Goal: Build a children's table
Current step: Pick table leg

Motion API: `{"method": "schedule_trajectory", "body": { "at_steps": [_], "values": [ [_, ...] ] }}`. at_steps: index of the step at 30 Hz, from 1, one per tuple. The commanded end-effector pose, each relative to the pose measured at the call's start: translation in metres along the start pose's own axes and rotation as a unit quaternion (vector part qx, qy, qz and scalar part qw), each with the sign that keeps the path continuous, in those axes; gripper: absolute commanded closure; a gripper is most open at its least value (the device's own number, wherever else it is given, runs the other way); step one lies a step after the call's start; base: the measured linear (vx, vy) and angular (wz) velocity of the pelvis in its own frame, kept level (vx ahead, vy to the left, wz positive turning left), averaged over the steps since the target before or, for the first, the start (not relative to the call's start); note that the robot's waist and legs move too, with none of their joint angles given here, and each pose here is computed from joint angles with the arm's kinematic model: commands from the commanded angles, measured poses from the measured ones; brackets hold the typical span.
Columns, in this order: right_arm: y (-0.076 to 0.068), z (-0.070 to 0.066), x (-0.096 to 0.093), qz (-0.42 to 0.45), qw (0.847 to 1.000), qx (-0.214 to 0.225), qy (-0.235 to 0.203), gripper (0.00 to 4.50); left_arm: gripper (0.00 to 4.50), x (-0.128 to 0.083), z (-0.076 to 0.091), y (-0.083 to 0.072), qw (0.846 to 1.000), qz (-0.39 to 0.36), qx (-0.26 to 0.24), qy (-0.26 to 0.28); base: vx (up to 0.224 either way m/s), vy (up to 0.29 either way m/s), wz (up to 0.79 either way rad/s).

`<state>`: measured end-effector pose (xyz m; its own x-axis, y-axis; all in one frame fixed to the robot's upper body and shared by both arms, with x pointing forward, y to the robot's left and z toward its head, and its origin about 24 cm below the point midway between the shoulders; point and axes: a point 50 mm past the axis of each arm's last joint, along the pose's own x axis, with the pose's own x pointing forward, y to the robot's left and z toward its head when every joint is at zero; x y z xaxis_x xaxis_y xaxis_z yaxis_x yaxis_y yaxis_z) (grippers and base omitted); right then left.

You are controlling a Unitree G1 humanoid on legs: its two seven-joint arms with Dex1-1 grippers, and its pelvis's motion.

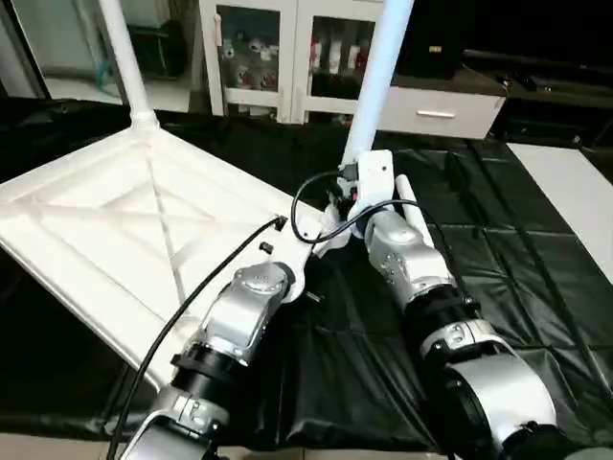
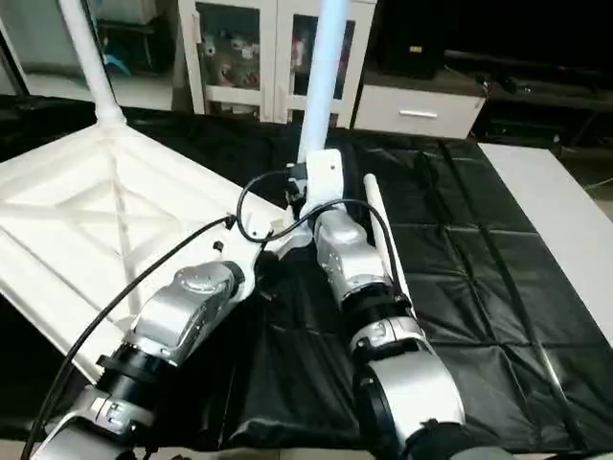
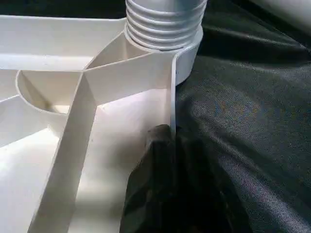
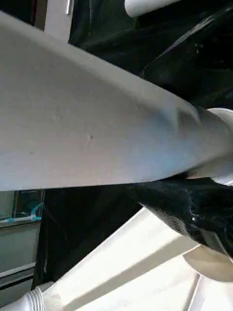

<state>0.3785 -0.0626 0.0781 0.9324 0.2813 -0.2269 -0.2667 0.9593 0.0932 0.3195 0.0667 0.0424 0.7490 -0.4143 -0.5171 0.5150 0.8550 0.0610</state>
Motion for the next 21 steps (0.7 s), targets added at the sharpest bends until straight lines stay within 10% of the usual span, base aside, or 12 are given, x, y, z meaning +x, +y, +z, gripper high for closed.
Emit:
{"method": "schedule_trajectory", "body": {
  "at_steps": [1, 21],
  "values": [
    [-0.001, -0.04, -0.005, 0.002, 0.996, 0.021, 0.084, 2.68, 4.5, 0.0, 0.006, 0.007, 1.0, 0.012, 0.001, -0.019, 0.0, 0.0, 0.0],
    [-0.004, 0.001, -0.026, 0.157, 0.987, -0.017, 0.012, 0.87, 4.5, -0.016, 0.002, 0.015, 0.998, -0.039, 0.045, -0.021, 0.0, 0.0, 0.0]
  ]
}}
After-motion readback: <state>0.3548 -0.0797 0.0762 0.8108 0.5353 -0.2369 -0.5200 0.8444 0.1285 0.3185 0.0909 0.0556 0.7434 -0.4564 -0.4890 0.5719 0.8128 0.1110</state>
